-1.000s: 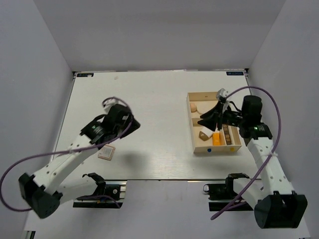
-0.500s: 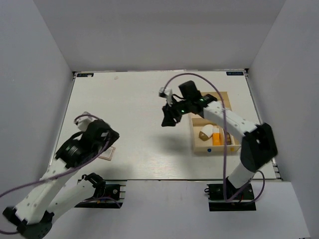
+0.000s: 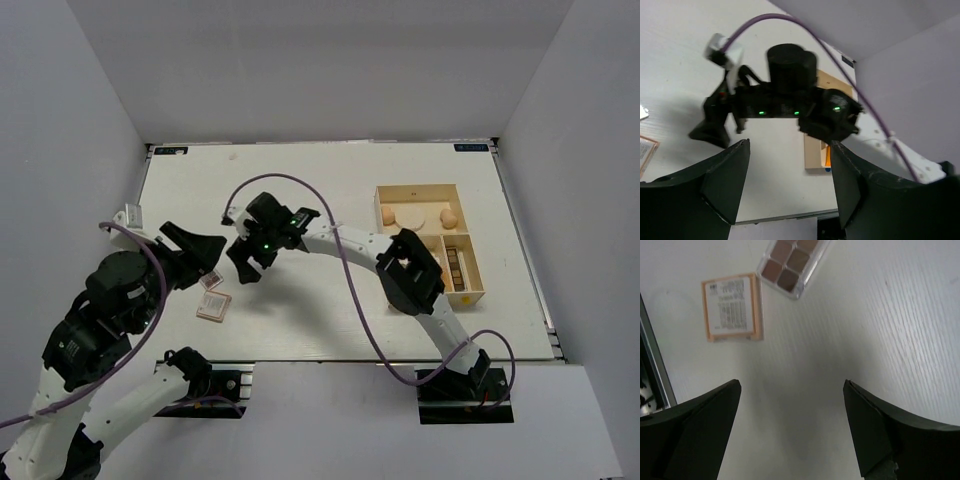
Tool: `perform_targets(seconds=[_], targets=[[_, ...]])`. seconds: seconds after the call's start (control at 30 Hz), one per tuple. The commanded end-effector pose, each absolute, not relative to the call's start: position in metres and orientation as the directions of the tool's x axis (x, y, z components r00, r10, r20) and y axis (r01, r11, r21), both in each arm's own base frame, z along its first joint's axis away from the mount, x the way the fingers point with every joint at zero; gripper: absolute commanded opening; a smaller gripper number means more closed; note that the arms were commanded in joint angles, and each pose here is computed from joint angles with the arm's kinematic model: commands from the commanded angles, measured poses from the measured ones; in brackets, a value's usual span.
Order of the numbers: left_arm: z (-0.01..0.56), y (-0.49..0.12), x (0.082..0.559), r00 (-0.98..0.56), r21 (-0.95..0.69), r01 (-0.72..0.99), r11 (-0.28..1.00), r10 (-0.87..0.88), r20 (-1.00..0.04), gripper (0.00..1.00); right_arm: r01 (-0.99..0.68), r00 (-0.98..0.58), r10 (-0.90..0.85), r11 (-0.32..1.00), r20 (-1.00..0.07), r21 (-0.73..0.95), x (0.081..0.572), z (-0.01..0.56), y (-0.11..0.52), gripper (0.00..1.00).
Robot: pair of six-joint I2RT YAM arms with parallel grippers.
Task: Organize the makeup
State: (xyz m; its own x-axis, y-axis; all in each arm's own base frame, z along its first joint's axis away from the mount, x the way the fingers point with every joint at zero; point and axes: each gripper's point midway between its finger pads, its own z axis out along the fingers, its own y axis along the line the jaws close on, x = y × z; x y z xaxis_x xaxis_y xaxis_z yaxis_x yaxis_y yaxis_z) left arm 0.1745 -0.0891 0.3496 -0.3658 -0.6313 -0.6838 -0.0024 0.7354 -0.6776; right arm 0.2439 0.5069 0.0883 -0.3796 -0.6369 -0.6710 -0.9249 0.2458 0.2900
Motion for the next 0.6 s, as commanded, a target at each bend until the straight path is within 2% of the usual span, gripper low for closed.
perform_targets(seconds=[0.0, 0.13, 0.23, 0.27, 0.37, 0.57], targets=[[0.390, -0.089, 0.164, -0.329, -0.678, 0.116, 0.726, -0.616, -0.716, 0.75, -0.924, -0.364, -0.472, 0.295, -0.803, 0.246, 0.267, 0.131, 0.559, 0.89], [0.391, -0.088, 0.159, -0.336, -0.687, 0.115, 0.718, -0.622, -0.707, 0.75, -0.918, -0.340, -0.387, 0.333, -0.857, 0.214, 0.267, 0.140, 0.598, 0.89], [0.388, -0.087, 0.159, -0.327, -0.701, 0.112, 0.704, -0.640, -0.695, 0.75, -0.906, -0.334, -0.367, 0.379, -0.868, 0.189, 0.262, 0.125, 0.616, 0.89], [0.388, -0.085, 0.158, -0.323, -0.706, 0.113, 0.699, -0.646, -0.691, 0.75, -0.879, -0.331, -0.356, 0.452, -0.874, 0.149, 0.273, 0.117, 0.618, 0.89], [0.387, -0.083, 0.157, -0.315, -0.713, 0.106, 0.693, -0.657, -0.685, 0.75, -0.844, -0.289, -0.334, 0.531, -0.897, 0.075, 0.268, 0.111, 0.634, 0.89], [0.381, -0.082, 0.156, -0.316, -0.716, 0.095, 0.691, -0.661, -0.680, 0.75, -0.840, -0.243, -0.301, 0.540, -0.922, 0.044, 0.260, 0.104, 0.652, 0.89]])
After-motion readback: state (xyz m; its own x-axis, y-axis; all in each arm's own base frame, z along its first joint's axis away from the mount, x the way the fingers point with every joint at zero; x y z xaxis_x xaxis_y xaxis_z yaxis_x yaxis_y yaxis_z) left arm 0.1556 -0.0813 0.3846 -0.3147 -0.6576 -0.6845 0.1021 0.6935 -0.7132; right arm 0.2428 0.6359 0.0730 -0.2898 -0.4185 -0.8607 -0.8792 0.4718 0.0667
